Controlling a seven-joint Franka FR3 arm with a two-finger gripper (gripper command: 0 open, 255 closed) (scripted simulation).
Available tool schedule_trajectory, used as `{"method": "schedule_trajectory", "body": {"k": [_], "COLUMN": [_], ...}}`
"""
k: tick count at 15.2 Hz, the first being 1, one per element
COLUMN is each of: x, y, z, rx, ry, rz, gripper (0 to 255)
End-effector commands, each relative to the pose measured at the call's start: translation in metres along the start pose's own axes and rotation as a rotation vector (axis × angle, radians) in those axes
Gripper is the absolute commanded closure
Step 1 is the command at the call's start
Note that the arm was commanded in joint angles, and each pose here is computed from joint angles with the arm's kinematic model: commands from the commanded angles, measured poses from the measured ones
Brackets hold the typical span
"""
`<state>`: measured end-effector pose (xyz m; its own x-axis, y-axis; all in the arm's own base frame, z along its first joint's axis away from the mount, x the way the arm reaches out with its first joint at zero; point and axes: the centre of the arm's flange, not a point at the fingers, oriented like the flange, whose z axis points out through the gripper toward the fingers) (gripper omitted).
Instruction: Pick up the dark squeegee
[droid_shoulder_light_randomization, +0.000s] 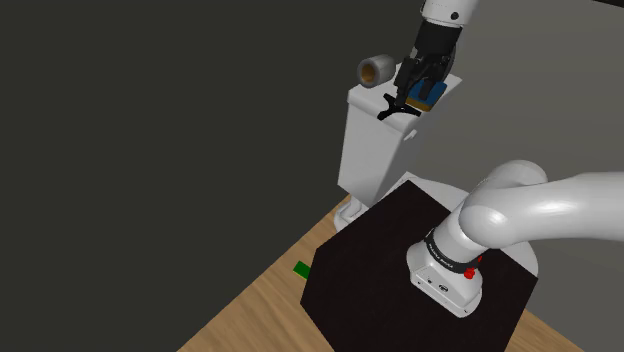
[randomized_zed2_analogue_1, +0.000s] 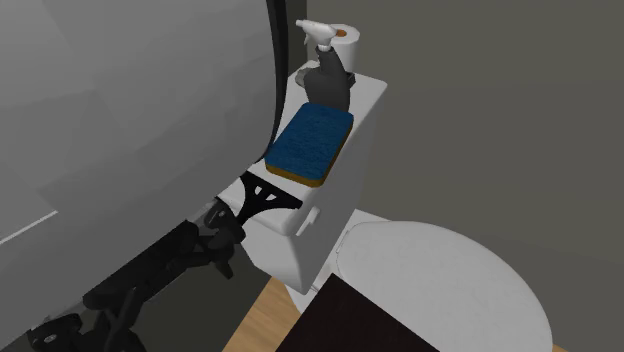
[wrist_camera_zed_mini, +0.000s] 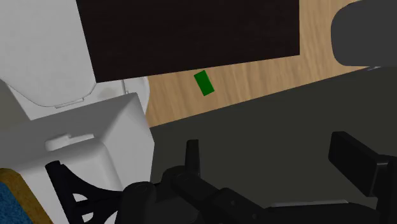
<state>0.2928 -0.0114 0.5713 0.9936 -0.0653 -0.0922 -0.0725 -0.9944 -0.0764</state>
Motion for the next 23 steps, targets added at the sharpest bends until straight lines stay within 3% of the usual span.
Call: {"method": "schedule_trajectory", "body": {"k": [1, 18, 23], "x": [0.0, 0.146, 0.174], "y": [0.0, 0.152, 0.188], "z": [0.0, 0.053, 0.069], "rx": [0.0, -0.077, -0.094], "ry": [0.0, -0.009, -0.011], "rz": [0.0, 0.149, 0.181], "gripper": [0, 0, 0]}}
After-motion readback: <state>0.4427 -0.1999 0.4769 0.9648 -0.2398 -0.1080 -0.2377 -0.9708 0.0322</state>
